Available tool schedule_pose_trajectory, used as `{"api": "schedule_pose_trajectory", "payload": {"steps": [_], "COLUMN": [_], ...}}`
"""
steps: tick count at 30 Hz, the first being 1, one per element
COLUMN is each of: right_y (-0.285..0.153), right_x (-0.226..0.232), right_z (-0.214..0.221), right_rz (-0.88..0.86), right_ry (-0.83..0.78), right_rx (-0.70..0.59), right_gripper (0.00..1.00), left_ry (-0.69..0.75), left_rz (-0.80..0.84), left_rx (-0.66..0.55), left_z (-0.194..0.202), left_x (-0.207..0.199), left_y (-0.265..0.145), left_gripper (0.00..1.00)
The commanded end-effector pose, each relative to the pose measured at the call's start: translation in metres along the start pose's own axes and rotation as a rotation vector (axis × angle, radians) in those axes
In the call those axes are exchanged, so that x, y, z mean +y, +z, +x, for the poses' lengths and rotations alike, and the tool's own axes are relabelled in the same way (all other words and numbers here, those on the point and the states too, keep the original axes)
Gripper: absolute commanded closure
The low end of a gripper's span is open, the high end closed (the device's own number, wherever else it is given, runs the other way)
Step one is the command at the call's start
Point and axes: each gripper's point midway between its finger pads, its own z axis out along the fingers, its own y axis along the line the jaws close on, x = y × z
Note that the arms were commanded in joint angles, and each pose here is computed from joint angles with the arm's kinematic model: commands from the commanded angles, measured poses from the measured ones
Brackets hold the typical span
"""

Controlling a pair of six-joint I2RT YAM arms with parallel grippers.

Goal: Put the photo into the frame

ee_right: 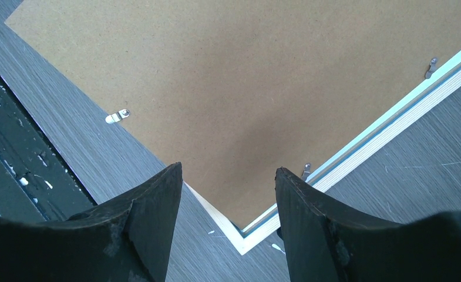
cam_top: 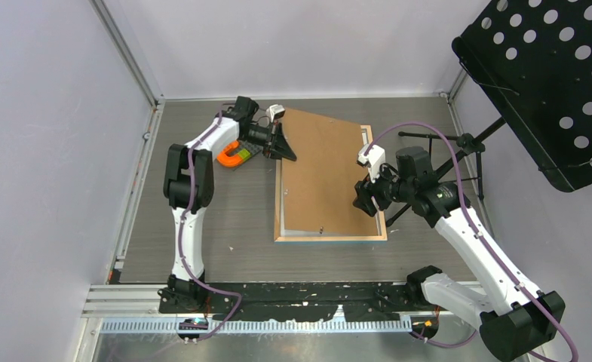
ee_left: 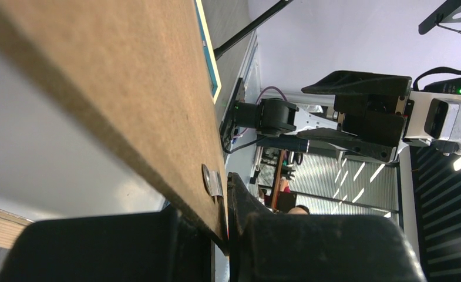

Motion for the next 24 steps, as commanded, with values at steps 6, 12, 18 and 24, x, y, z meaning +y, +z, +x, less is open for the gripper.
{"api": "schedule_pose_trajectory", "payload": {"steps": [6, 12, 18, 24], "right_y": [-0.0034, -0.0036, -0.0034, -0.0030], "right_x": [-0.0034, -0.0042, -0.0045, -0.0055], "right_z": [-0.0118, -0.0104, -0.0101, -0.0089], "right_rz": [0.025, 0.030, 0.033, 0.037], "right_ry": [-0.029, -0.029, -0.032, -0.030], "right_rx": [-0.047, -0.044, -0.044, -0.040], "right_gripper": [0.35, 0.35, 0.35, 0.35], "left_ry": [0.058, 0.058, 0.064, 0.061], "left_rz": [0.105, 0.108, 0.108, 0.097], "left_rx": [0.022, 0.021, 0.023, 0.032], "left_z": [-0.0061, -0.0089, -0.0124, -0.0141], "left_x": [-0.0300, -0.0287, -0.0278, -0.0221], "left_y": [0.0007, 0.0023, 0.0043, 0.0056], "left_gripper": [1.00, 1.00, 1.00, 1.00]}}
